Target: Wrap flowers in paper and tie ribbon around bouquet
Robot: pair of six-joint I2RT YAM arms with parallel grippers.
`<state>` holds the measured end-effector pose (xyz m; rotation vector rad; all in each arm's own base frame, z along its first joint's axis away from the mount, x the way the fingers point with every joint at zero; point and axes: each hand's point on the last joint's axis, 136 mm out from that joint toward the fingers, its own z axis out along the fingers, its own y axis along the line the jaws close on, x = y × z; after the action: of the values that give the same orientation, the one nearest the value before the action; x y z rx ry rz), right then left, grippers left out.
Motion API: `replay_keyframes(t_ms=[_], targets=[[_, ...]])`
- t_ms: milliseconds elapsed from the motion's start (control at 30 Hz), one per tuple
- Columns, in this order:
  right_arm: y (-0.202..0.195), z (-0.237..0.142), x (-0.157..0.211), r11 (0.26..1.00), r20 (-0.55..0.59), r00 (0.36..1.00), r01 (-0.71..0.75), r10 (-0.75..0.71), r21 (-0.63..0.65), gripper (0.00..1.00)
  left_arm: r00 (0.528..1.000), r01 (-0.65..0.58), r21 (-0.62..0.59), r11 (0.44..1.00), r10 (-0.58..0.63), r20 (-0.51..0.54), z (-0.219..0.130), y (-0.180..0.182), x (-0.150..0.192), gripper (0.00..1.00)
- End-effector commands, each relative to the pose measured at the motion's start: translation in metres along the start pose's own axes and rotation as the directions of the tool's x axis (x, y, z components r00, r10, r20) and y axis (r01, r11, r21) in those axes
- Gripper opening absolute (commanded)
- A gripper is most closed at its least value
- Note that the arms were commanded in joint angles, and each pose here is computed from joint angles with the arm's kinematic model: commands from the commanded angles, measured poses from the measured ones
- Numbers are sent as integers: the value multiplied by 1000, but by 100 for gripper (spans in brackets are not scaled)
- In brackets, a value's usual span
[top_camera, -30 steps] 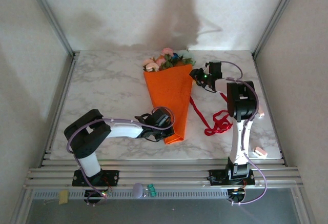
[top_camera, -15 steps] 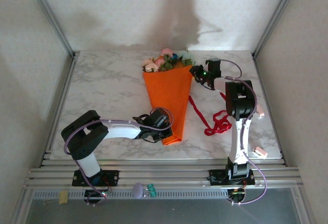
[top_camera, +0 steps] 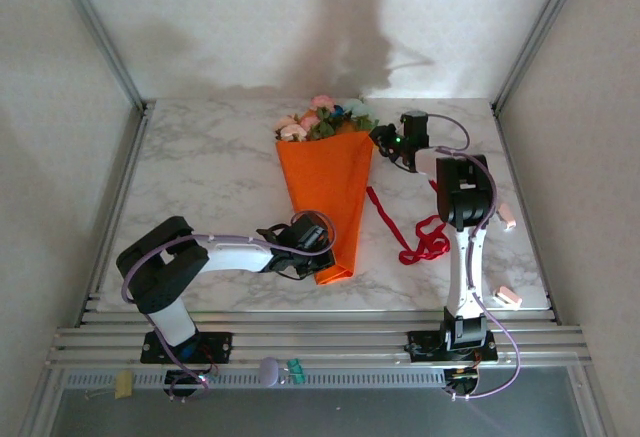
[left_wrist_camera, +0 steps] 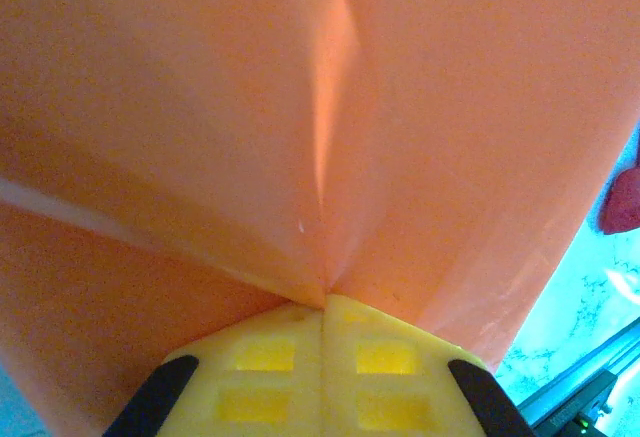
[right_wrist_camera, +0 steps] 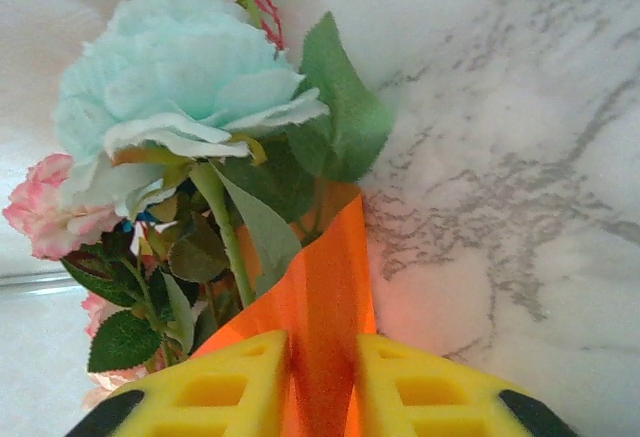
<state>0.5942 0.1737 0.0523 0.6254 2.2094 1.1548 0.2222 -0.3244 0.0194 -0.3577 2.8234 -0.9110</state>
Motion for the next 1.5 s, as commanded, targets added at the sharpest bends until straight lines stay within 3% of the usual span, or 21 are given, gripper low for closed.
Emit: replay_keyframes(t_ms=[0, 33, 167, 200, 233, 267, 333, 567, 700, 833, 933, 1067, 1133, 1367, 1467], targets=[[4, 5, -14, 1000, 35, 999, 14, -14, -10, 10, 997, 14, -156, 988, -26, -75, 0, 49, 20, 0], [4, 5, -16, 1000, 42, 999, 12, -12, -6, 0, 997, 15, -157, 988, -27, -74, 0, 49, 19, 0], [8, 3, -25, 1000, 69, 998, 15, -14, -6, 0, 998, 23, -159, 987, -32, -59, -3, 49, 15, 0], [9, 2, -27, 1000, 68, 998, 18, -17, -4, 9, 998, 26, -158, 987, -35, -55, -4, 49, 13, 0], [11, -2, -29, 1000, 72, 997, 23, -24, 6, 29, 998, 30, -157, 987, -39, -53, -4, 49, 13, 0], [12, -7, -30, 999, 78, 996, 29, -31, 20, 39, 998, 31, -154, 988, -39, -48, -5, 47, 11, 0], [12, -23, -33, 997, 96, 995, 34, -40, 71, 48, 998, 36, -144, 989, -42, -38, -7, 43, 8, 0], [6, -107, -10, 960, 144, 988, 10, -53, 279, 45, 998, 62, -124, 990, -62, -2, -10, 35, -1, 0], [-20, -157, 44, 902, 80, 997, -43, 9, 429, 36, 997, 78, -111, 991, -78, 9, -8, 36, -5, 0], [-49, -194, 109, 811, -7, 991, -107, 136, 575, 35, 995, 100, -101, 990, -98, 27, -4, 41, -12, 0], [-47, -202, 135, 783, -120, 991, 26, 62, 621, 37, 992, 122, -82, 989, -119, 45, -4, 41, -21, 0], [-67, -209, 154, 601, -358, 926, 353, -116, 717, 41, 992, 111, -81, 991, -107, 60, -3, 35, -31, 0], [-78, -209, 164, 558, -440, 886, 443, -148, 702, 44, 992, 109, -74, 991, -104, 66, -5, 31, -34, 0], [-102, -190, 172, 452, -590, 782, 608, -200, 653, 44, 992, 107, -72, 992, -101, 79, -8, 29, -39, 0], [-107, -181, 176, 458, -623, 757, 632, -195, 625, 36, 989, 119, -79, 990, -111, 93, -12, 35, -47, 0]])
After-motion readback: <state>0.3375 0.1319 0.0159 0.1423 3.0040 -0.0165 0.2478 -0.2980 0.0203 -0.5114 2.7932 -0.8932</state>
